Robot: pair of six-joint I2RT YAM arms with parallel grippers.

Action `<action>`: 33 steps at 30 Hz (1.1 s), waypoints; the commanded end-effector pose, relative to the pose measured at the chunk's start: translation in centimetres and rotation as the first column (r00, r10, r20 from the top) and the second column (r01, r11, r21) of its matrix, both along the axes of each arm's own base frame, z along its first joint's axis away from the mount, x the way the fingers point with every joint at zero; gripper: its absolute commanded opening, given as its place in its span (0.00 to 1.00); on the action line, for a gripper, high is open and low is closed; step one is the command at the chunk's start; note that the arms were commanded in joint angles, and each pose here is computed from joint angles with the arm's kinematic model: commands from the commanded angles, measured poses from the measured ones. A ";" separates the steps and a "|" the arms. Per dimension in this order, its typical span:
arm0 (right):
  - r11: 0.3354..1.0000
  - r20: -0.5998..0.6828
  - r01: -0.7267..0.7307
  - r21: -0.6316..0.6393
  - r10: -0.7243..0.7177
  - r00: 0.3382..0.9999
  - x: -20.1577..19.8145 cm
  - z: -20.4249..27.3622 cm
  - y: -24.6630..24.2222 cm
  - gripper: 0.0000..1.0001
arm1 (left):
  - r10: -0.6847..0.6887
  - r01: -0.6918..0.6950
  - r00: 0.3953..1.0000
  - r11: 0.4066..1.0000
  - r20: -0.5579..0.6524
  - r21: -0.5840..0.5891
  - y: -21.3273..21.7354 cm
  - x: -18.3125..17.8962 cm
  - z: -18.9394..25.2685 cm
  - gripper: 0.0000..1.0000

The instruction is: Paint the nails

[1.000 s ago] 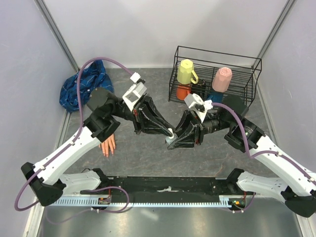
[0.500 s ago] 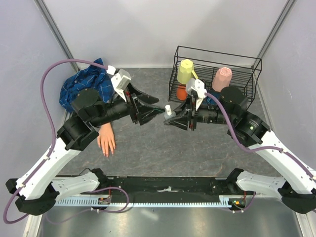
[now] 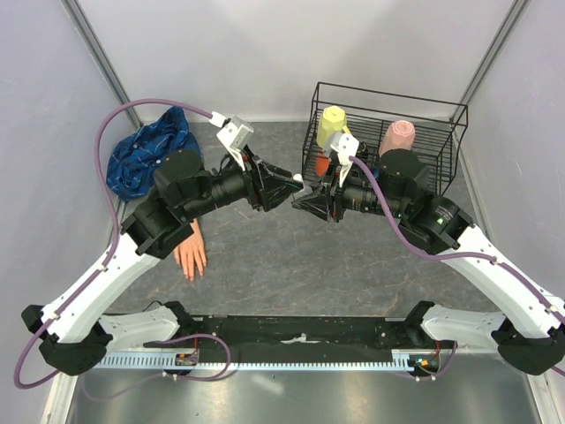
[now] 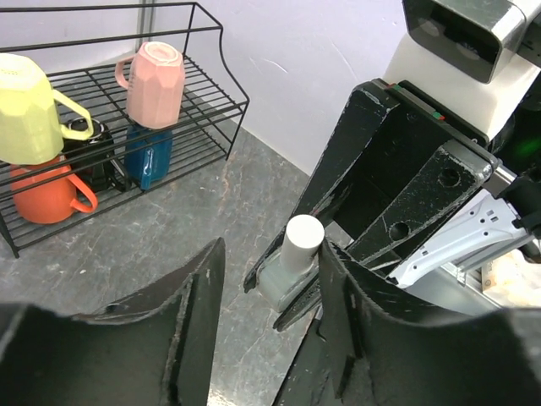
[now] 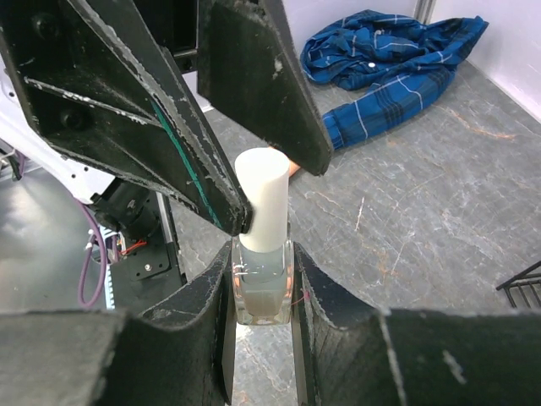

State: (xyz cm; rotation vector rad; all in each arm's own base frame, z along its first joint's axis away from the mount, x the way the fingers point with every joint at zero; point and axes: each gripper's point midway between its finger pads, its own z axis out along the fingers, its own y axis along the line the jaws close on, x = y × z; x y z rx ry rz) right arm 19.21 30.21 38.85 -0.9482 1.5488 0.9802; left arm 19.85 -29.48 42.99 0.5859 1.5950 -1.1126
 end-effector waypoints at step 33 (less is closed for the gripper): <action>0.931 0.065 -0.343 0.126 0.337 0.939 -8.5 3.2 -1.0 0.00 | -0.491 0.505 0.843 0.863 0.220 -0.009 0.8 -10.9 3.7 0.65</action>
